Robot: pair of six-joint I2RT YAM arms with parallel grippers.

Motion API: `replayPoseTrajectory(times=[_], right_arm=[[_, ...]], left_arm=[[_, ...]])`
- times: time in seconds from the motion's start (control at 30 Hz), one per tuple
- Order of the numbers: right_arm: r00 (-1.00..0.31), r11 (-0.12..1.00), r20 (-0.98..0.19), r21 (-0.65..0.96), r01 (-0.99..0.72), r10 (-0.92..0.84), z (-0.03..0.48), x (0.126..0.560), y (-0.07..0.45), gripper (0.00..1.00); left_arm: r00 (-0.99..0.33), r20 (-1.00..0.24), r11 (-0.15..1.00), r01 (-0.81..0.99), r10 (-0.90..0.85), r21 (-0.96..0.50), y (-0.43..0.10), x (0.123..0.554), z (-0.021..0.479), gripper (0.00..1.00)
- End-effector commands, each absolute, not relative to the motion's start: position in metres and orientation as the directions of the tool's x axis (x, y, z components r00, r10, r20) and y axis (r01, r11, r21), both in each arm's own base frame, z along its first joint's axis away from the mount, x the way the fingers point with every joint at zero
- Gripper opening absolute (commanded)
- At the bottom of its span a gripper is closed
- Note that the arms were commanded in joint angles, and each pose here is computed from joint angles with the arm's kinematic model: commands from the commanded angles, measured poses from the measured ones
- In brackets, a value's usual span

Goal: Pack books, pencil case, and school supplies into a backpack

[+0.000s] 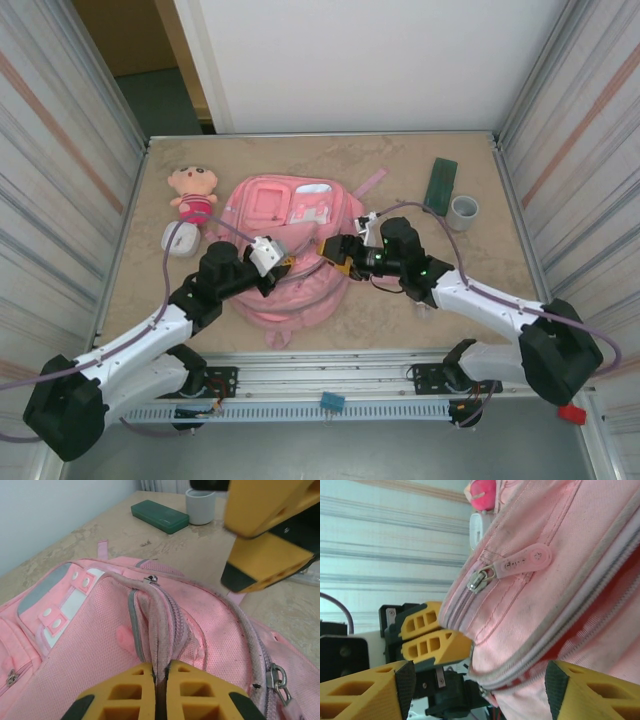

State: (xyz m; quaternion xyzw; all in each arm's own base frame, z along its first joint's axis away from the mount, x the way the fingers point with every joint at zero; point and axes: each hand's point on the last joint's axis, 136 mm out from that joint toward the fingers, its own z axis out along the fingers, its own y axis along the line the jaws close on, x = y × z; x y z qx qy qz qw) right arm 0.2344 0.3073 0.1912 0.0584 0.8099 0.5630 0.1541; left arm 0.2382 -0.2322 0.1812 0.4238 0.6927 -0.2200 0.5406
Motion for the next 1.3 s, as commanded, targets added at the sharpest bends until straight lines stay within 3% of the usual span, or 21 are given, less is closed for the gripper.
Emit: replayPoseTrajectory(times=[0.0, 0.23, 0.37, 0.5, 0.73, 0.93, 1.07, 1.13, 1.27], right_arm=[[-0.944, 0.284, -0.126, 0.958, -0.036, 0.306, 0.200, 0.241, 0.321, 0.70], [-0.948, 0.222, -0.051, 0.975, 0.022, 0.315, 0.196, 0.249, 0.345, 0.70], [-0.956, 0.213, -0.048, 0.977, 0.016, 0.290, 0.198, 0.252, 0.356, 0.69], [-0.953, 0.223, -0.051, 0.975, 0.018, 0.298, 0.195, 0.254, 0.357, 0.67], [-0.956, 0.254, -0.069, 0.967, 0.005, 0.285, 0.191, 0.251, 0.361, 0.47], [-0.960, 0.285, -0.092, 0.958, -0.014, 0.264, 0.191, 0.249, 0.364, 0.38], [-0.962, 0.306, -0.101, 0.952, -0.019, 0.255, 0.189, 0.250, 0.366, 0.37], [-0.962, 0.314, -0.102, 0.949, -0.018, 0.252, 0.189, 0.249, 0.367, 0.37], [-0.964, 0.325, -0.110, 0.945, -0.027, 0.241, 0.188, 0.247, 0.369, 0.37]], left_arm=[[0.113, -0.965, 0.482, 0.849, 0.237, 0.218, -0.244, 0.228, 0.232, 0.00], [0.117, -0.964, 0.471, 0.854, 0.239, 0.220, -0.243, 0.223, 0.234, 0.04], [-0.014, -0.959, 0.486, 0.864, 0.283, 0.131, -0.240, 0.223, 0.230, 0.30], [-0.188, -0.952, 0.574, 0.819, 0.241, -0.016, -0.232, 0.223, 0.234, 0.45], [-0.473, -0.877, 0.686, 0.666, 0.082, -0.295, -0.211, 0.198, 0.227, 0.44], [-0.699, -0.715, 0.784, 0.441, -0.005, -0.436, -0.191, 0.172, 0.199, 0.43], [-0.774, -0.629, 0.818, 0.311, -0.077, -0.484, -0.186, 0.164, 0.190, 0.43], [-0.785, -0.613, 0.824, 0.290, -0.087, -0.488, -0.190, 0.162, 0.188, 0.50], [-0.783, -0.616, 0.848, 0.267, -0.085, -0.457, -0.195, 0.163, 0.184, 0.47]])
